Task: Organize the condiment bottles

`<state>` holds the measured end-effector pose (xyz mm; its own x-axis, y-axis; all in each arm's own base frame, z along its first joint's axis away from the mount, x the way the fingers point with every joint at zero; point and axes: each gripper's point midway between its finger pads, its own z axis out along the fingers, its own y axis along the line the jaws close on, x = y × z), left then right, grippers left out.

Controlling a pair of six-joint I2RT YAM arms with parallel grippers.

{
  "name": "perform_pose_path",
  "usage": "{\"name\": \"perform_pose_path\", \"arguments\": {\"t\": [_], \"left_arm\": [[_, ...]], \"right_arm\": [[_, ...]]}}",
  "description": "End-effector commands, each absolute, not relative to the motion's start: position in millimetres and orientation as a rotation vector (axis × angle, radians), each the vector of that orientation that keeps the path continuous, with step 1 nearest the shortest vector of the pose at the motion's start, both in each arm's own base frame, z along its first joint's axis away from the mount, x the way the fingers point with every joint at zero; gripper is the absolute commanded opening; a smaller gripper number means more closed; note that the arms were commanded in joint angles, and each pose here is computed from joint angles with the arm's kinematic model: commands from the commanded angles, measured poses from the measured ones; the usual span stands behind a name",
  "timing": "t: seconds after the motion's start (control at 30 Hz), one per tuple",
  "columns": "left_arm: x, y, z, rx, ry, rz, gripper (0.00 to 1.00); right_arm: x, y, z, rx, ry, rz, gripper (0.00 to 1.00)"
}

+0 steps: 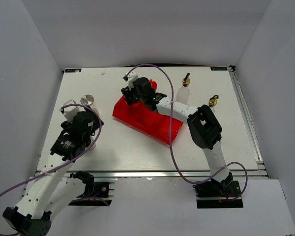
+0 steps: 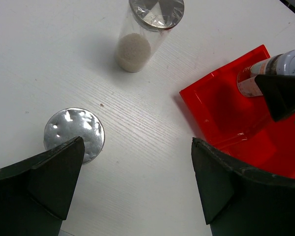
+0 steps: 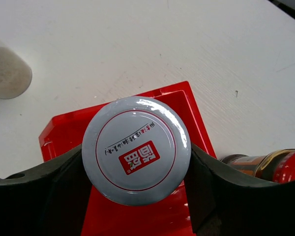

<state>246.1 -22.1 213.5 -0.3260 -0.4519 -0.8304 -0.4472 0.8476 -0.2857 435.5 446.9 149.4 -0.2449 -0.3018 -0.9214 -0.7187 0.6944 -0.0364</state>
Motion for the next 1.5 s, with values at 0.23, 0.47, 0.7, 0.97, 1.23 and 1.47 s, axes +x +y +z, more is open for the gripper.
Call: {"name": "perform_pose_path", "arguments": {"t": [0.23,0.47,0.7,0.97,1.23,1.47], "left_arm": [[246,-20,214,-0.67,1.957,0.005,0.98],[246,-21,213,-0.667,1.958,0.001,0.98],[246,-21,213,-0.665,1.959,-0.003,0.98],[247,-22,211,-0.661,1.966,0.001,0.98],[247,-22,211,-0.661,1.967,0.0,0.98],[247,-22,210,-0.661,1.969,0.006,0.98]], "right_arm": [[469,456,173,-0.692,1.746,0.493,0.33],[474,458,166,-0.667,1.773,0.496,0.78],[469,447,208,-0.662,1.712,0.481,0.89],[483,422,249,-0.602,1.638,0.341,0.89],[532,369,231,-0.424,1.774,0.271,0.89],[550,346,193,-0.384,1.877,0.278,0.89]]}}
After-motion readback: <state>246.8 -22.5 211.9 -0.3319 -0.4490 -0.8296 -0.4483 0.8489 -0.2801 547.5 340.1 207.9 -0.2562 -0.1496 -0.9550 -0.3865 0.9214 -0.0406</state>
